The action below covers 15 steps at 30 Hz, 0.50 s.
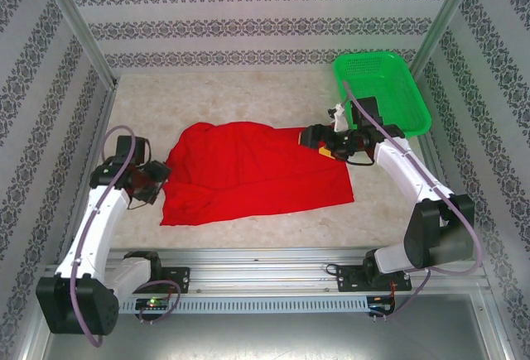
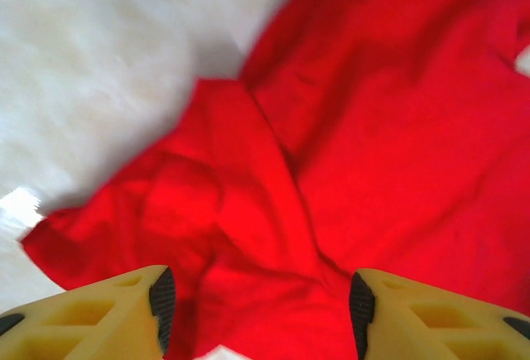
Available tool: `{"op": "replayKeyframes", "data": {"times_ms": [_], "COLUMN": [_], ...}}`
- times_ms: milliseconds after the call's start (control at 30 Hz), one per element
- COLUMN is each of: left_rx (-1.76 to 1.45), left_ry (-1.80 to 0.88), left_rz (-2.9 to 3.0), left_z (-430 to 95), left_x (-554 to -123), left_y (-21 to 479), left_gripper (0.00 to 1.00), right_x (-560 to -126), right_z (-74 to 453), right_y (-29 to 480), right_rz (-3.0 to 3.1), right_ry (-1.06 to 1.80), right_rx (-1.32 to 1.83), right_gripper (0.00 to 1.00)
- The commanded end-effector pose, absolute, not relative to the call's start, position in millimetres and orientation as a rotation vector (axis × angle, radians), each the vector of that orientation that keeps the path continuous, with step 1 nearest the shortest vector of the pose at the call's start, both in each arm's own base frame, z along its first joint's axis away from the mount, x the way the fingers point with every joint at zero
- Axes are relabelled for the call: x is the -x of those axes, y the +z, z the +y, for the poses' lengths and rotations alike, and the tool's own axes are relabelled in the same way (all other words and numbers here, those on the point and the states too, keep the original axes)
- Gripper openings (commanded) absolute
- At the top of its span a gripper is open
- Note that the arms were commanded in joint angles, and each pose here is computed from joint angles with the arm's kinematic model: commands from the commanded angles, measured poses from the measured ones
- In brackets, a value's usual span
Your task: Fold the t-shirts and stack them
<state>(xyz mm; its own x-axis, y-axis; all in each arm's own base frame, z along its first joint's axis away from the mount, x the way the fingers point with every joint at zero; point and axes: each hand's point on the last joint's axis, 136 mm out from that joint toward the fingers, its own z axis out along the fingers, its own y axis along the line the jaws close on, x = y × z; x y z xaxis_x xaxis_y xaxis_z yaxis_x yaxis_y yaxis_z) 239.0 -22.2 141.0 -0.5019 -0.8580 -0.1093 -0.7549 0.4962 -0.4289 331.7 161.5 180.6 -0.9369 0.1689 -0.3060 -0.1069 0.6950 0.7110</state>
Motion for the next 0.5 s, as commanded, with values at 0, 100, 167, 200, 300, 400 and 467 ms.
{"op": "replayKeyframes", "data": {"times_ms": [0, 100, 167, 200, 300, 400, 467], "left_rx": [1.343, 1.444, 1.528, 1.566, 1.646, 1.682, 1.686], "left_ry": [-0.545, -0.652, -0.69, -0.701, -0.745, -0.727, -0.717], "left_rz": [2.659, 2.666, 2.645, 2.626, 2.563, 2.528, 2.512], "left_z": [-53, -68, -71, -72, -74, -72, -71], "left_x": [-199, -179, -167, -162, -163, -171, -180], "left_y": [125, 116, 109, 105, 90, 79, 75], "left_gripper": [0.59, 0.59, 0.59, 0.6, 0.6, 0.6, 0.6], "right_x": [-333, -331, -329, -329, -329, -329, -329], "right_z": [157, 156, 154, 155, 155, 156, 156], "right_y": [192, 192, 192, 193, 191, 192, 193], "right_rz": [2.531, 2.533, 2.531, 2.527, 2.523, 2.523, 2.519], "right_ry": [1.078, 1.073, 1.07, 1.07, 1.079, 1.081, 1.081], "right_rx": [-0.024, -0.025, -0.029, -0.026, -0.033, -0.029, -0.026], "right_gripper": [0.98, 0.98, 0.98, 0.98, 0.98, 0.98, 0.98]}}
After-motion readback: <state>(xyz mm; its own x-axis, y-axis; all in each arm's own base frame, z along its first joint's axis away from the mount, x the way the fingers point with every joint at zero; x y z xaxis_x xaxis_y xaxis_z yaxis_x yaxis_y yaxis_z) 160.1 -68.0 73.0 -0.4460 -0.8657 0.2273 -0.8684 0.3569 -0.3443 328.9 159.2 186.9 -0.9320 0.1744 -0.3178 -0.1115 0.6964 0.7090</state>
